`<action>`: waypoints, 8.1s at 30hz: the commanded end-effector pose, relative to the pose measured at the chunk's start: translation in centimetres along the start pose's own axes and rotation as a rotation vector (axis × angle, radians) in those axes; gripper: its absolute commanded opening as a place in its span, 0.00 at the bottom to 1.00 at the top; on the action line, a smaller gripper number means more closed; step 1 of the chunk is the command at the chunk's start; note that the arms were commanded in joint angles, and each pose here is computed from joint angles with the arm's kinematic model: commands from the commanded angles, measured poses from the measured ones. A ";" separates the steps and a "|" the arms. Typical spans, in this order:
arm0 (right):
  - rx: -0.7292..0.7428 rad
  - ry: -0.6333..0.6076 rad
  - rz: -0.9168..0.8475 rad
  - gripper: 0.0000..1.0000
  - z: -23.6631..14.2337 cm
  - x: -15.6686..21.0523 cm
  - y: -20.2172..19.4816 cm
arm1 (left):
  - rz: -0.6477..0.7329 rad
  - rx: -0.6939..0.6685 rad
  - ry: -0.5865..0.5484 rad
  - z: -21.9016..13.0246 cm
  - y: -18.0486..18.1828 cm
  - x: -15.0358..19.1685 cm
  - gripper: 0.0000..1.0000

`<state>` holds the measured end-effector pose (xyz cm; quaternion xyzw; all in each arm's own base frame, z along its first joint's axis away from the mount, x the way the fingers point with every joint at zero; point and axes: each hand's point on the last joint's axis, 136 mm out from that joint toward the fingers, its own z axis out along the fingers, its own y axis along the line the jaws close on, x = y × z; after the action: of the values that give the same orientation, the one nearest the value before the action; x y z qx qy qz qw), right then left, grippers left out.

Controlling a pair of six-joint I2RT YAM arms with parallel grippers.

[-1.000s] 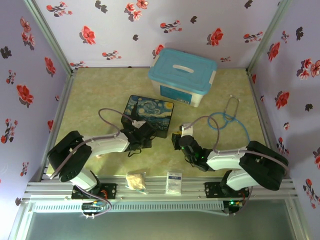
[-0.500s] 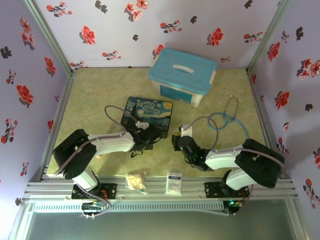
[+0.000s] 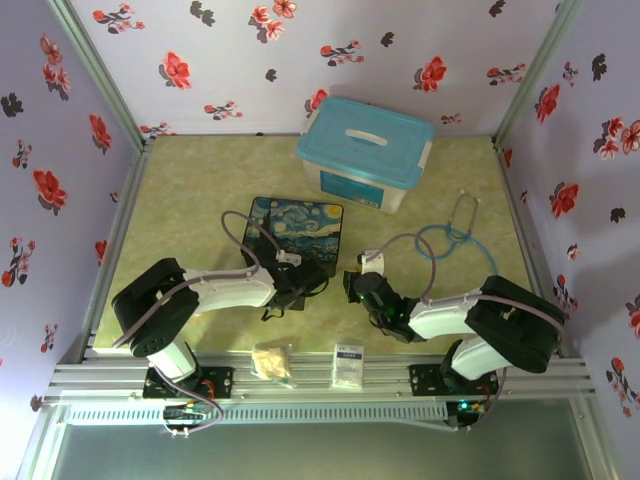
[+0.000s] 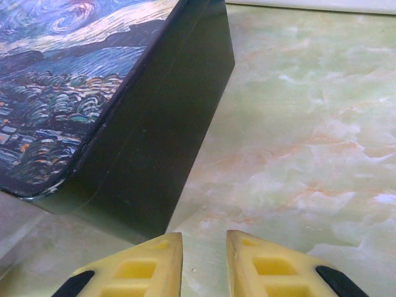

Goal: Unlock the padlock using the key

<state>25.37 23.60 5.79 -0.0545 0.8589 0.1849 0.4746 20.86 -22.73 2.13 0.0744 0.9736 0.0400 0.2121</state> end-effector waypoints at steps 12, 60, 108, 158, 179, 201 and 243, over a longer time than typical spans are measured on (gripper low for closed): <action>0.003 -0.020 0.037 0.25 0.1 -0.4 -0.1 | -0.003 0.121 -0.022 -2.4 -2.7 -0.5 0.46; -0.393 0.306 -0.048 0.49 4.8 4.6 14.4 | -0.466 0.521 -0.297 -6.7 6.8 -5.8 1.00; -0.444 0.326 0.134 0.17 5.1 6.3 13.8 | -0.470 0.515 -0.311 -6.7 7.1 -6.4 1.00; -0.268 0.337 0.105 0.56 3.5 6.7 13.1 | -0.339 0.207 -0.470 -4.0 11.0 -15.0 0.97; -0.010 0.458 0.024 0.35 5.9 9.9 11.1 | -0.347 0.224 -0.466 -4.4 11.6 -14.0 0.98; -0.284 0.313 0.504 0.04 5.6 7.5 10.6 | -0.233 0.099 -0.382 -0.8 11.4 -15.3 0.95; -0.145 -0.180 0.927 0.00 7.7 2.7 4.6 | -0.164 0.127 -0.288 4.0 10.5 -10.4 0.68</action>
<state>28.50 34.17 4.96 0.3323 0.6779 0.5466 0.3623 36.47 -16.53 9.57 -0.0090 0.8934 -0.1209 0.4326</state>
